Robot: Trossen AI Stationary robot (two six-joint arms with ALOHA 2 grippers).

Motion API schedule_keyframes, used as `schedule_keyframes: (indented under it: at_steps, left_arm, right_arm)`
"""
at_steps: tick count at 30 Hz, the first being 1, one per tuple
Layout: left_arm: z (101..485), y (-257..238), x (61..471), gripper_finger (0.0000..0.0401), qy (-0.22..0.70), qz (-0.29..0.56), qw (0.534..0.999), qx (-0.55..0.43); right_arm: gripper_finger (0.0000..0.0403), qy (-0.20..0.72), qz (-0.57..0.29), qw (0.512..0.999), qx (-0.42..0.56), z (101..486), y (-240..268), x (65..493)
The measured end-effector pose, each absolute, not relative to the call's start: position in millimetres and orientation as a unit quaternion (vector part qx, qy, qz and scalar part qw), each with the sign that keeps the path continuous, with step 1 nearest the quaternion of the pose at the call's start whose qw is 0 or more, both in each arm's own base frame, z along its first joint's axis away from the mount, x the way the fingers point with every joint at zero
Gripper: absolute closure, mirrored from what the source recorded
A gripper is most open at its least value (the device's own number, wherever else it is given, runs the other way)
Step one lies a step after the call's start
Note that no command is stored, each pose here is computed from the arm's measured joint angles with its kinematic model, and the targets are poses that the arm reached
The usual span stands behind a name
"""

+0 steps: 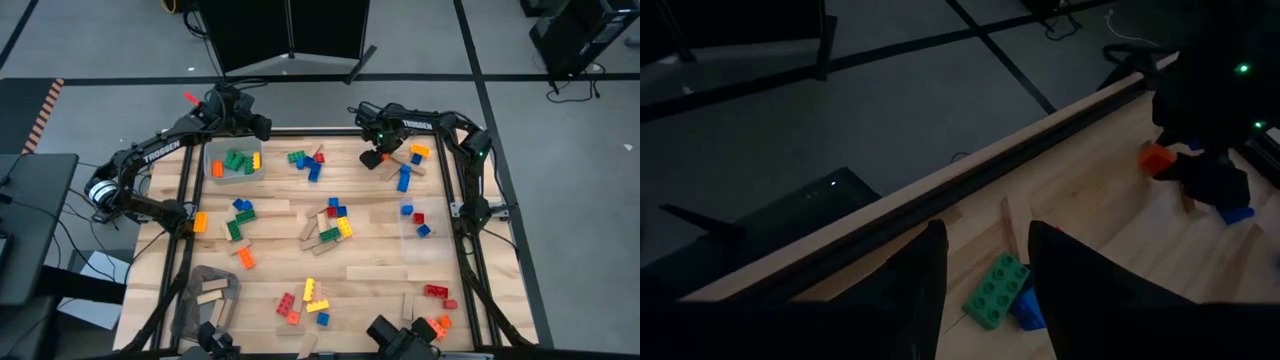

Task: Sort blocks by size
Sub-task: Put the small orange game piece into the transparent bin

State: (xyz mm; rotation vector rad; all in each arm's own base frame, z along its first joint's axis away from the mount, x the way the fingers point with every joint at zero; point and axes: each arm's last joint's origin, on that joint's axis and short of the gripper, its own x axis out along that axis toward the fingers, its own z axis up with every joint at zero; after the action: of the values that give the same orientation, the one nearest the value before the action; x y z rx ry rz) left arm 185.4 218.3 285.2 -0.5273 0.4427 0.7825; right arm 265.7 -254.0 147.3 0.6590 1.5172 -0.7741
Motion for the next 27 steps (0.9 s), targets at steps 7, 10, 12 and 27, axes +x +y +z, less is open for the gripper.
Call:
schedule_keyframes:
  at_steps: [7, 10, 12, 27]
  left_arm:
    - [284.9, 218.1, 185.3, 0.0252, 0.213, 0.374, 0.867, -0.253]
    - [284.4, 217.8, 185.0, 0.0252, 0.216, 0.374, 0.865, -0.255]
    - [284.3, 217.8, 185.0, 0.0252, 0.216, 0.374, 0.865, -0.255]
    - [284.3, 217.8, 185.0, 0.0252, 0.216, 0.374, 0.865, -0.255]
  right_arm:
    - [0.0145, 0.647, -0.349, 0.616, 0.284, 147.6, -253.3, 269.4]
    - [0.0147, 0.644, -0.366, 0.605, 0.293, 149.9, -252.4, 267.6]
    - [0.0146, 0.648, -0.366, 0.599, 0.295, 152.6, -250.2, 265.4]
    - [0.0148, 0.566, -0.396, 0.656, 0.304, 181.9, -256.0, 268.4]
